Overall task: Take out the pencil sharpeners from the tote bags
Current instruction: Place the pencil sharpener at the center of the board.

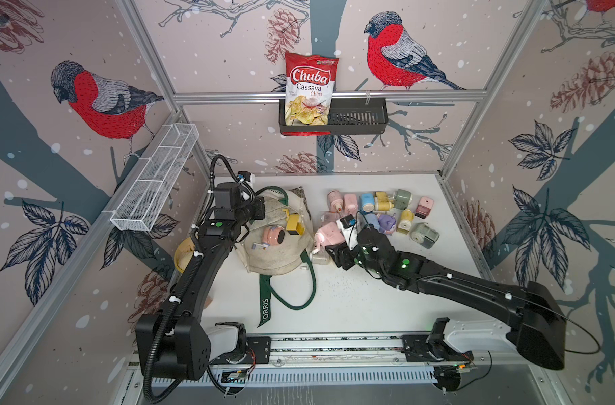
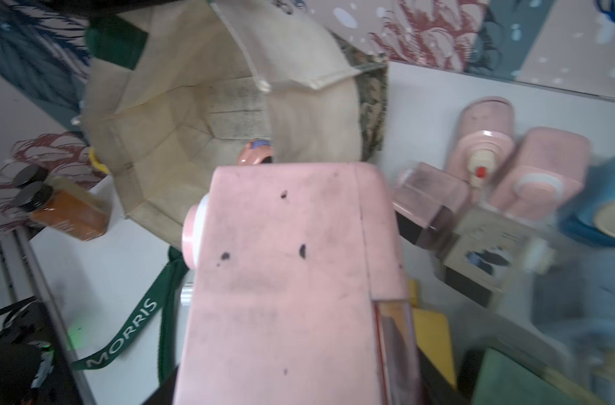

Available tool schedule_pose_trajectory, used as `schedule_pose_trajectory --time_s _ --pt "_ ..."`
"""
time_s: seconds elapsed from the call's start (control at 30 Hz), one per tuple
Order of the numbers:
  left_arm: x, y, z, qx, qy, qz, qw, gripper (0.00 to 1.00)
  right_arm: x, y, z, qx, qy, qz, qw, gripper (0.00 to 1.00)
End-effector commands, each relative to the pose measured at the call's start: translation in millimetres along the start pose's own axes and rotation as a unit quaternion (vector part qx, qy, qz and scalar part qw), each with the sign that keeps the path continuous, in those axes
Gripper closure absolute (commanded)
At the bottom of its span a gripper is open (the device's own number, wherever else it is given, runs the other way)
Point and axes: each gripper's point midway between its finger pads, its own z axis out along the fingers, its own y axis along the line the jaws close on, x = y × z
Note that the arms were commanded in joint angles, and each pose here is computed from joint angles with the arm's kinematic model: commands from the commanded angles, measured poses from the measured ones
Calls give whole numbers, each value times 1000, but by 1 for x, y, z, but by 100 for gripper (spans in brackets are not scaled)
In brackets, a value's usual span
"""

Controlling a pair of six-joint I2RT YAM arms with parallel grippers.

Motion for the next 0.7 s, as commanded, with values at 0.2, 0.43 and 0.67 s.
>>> schedule_pose_trajectory --time_s 0.2,0.43,0.67 --pt "-15 1 -4 -4 -25 -1 1000 100 44 -147 -56 232 -29 212 949 60" --pt "-16 0 -5 -1 -28 -1 1000 100 79 -192 -71 273 -56 299 913 57" --pt "-15 0 -4 -1 -26 -1 1000 100 114 -209 -59 310 11 310 899 56"
